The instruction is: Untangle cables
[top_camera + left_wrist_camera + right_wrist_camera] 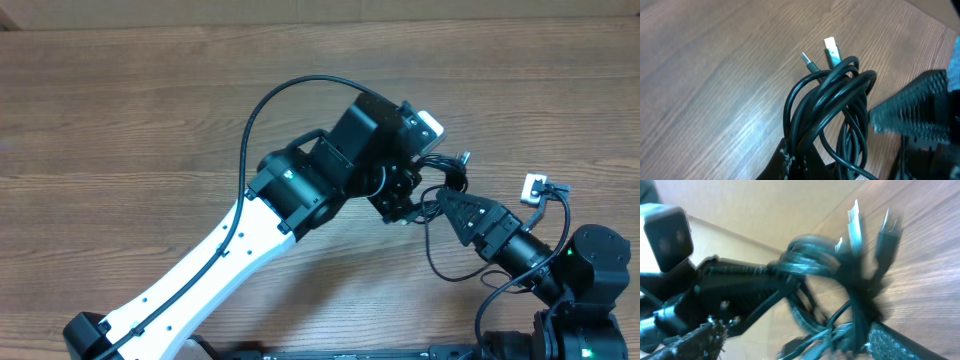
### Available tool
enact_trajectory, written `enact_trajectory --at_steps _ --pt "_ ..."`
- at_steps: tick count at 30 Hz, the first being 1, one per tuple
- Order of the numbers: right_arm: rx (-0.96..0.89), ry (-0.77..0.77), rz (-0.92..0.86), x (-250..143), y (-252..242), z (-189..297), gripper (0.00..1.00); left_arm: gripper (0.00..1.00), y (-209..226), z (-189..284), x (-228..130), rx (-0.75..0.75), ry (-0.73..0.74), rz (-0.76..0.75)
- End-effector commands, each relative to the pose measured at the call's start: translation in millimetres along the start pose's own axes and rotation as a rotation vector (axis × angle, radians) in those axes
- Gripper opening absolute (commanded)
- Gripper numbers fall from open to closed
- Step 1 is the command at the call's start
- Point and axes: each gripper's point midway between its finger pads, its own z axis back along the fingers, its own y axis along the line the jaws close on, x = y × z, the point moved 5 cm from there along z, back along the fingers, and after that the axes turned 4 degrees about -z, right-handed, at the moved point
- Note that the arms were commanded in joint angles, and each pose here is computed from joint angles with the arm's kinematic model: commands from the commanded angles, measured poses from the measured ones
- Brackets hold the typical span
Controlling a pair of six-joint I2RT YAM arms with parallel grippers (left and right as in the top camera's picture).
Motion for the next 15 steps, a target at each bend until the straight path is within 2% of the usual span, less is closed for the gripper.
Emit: enact_trajectory --at_steps 1,10,15 --pt "-0.038 -0.081 0.022 11 1 3 0.98 0.04 2 15 4 -0.094 -0.030 0.044" --pt "-0.105 -0.176 0.022 23 -7 5 1.00 0.04 28 43 -1 -0.350 -0.069 0.162" --pt "-0.104 -0.171 0.050 22 -7 4 1.00 0.04 35 51 0 -0.403 -0.098 0.186"
